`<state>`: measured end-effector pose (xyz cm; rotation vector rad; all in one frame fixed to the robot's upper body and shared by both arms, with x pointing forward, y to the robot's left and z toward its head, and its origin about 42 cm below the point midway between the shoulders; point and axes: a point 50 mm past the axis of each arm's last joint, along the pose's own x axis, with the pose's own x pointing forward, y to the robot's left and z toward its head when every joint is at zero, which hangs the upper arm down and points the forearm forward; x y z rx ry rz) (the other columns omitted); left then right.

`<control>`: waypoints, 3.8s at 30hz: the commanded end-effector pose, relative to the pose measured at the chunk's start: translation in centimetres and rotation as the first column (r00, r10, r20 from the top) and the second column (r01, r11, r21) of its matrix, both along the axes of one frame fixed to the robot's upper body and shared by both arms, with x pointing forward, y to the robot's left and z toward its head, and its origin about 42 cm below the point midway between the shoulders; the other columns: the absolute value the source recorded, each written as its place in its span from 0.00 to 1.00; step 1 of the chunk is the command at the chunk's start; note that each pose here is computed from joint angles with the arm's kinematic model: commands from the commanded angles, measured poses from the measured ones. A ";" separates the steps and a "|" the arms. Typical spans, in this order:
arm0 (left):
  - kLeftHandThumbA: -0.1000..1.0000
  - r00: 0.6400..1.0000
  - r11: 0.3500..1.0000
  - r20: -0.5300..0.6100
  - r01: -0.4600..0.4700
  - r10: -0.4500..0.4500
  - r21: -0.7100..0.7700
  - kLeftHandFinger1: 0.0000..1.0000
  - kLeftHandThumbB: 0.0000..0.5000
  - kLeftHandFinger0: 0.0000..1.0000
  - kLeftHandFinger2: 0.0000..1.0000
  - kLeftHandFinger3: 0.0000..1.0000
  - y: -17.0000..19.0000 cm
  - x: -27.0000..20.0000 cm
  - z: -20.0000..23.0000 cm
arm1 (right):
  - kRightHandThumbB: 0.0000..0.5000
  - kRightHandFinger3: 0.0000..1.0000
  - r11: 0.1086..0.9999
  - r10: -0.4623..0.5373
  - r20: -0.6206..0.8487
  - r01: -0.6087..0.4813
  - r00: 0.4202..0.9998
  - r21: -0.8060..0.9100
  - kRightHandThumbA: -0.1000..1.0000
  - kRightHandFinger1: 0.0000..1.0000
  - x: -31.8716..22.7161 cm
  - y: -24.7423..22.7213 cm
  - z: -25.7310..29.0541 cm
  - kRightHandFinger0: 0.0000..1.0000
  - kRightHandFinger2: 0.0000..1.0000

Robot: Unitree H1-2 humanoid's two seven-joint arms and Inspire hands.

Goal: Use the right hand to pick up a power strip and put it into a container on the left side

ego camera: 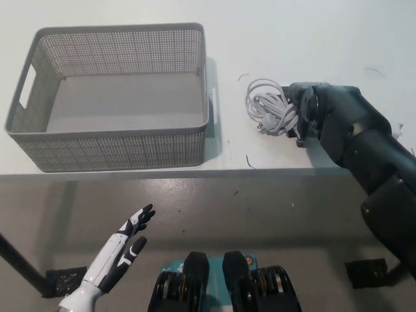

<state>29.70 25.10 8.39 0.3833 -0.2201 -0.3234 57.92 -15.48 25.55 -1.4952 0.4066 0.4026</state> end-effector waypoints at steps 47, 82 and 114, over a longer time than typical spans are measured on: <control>1.00 0.998 1.000 0.050 0.022 -0.023 0.022 1.00 0.51 1.00 1.00 1.00 0.9 0.1 1.2 | 0.32 0.74 0.872 0.184 0.975 -0.479 0.122 -0.104 0.00 0.24 -1.8 4.1 35.8 0.00 0.68; 1.00 0.999 0.999 0.019 0.027 -0.027 0.029 1.00 0.54 1.00 1.00 1.00 0.6 -0.5 0.5 | 0.44 0.67 0.667 0.273 0.944 -0.670 -0.185 -0.325 0.00 0.20 -12.1 20.7 45.6 0.00 0.75; 1.00 0.994 0.994 0.042 0.096 -0.098 0.056 1.00 0.50 1.00 1.00 1.00 -0.7 0.5 1.2 | 0.58 0.39 0.497 0.426 0.898 -0.801 -0.107 -0.332 0.00 0.08 -17.5 36.0 34.0 0.00 0.50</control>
